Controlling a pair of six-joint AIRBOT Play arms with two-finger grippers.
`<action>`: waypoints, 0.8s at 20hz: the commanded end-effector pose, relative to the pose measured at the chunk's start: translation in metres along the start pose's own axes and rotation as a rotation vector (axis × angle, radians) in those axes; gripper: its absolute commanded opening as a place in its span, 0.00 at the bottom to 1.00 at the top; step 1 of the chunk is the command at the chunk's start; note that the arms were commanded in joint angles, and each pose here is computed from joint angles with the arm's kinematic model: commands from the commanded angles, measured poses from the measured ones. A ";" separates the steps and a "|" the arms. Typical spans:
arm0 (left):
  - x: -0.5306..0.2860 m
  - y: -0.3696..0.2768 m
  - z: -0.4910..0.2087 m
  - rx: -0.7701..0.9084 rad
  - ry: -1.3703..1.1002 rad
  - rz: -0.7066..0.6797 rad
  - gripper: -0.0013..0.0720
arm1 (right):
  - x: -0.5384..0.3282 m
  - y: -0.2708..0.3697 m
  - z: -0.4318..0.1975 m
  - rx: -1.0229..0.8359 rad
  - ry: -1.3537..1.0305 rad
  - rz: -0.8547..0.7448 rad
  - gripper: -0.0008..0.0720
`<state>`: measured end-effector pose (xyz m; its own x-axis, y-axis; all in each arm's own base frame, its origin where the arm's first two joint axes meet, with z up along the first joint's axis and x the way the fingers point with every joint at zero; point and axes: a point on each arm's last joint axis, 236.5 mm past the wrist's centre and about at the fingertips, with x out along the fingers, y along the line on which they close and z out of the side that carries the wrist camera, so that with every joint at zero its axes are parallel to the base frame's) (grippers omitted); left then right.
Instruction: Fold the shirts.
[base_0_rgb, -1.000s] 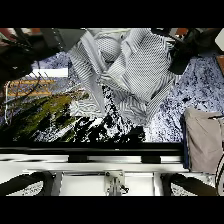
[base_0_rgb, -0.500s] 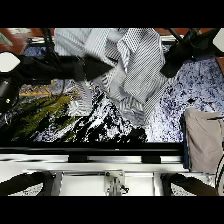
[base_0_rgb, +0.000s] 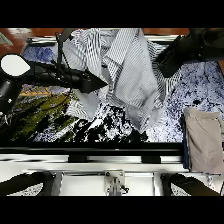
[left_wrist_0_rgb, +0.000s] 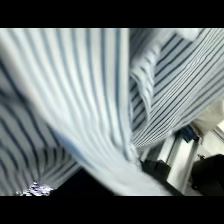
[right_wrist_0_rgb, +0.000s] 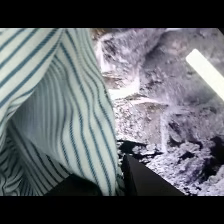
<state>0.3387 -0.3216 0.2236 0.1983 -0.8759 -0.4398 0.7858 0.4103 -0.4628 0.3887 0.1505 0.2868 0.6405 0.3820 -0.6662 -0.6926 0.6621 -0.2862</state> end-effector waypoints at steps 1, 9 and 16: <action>-0.013 0.029 0.002 -0.023 -0.012 0.078 0.09 | -0.020 0.011 0.012 0.039 -0.060 0.023 0.11; -0.023 0.006 0.032 0.059 -0.103 0.015 0.85 | -0.027 0.021 0.043 0.093 -0.194 0.067 0.11; -0.106 -0.026 0.124 0.260 -0.330 0.107 0.87 | -0.034 -0.011 0.069 0.120 -0.311 -0.057 0.11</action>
<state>0.3696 -0.2854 0.3311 0.3739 -0.8900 -0.2609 0.8523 0.4407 -0.2817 0.3845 0.1802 0.3436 0.7050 0.5303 -0.4709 -0.6710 0.7139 -0.2006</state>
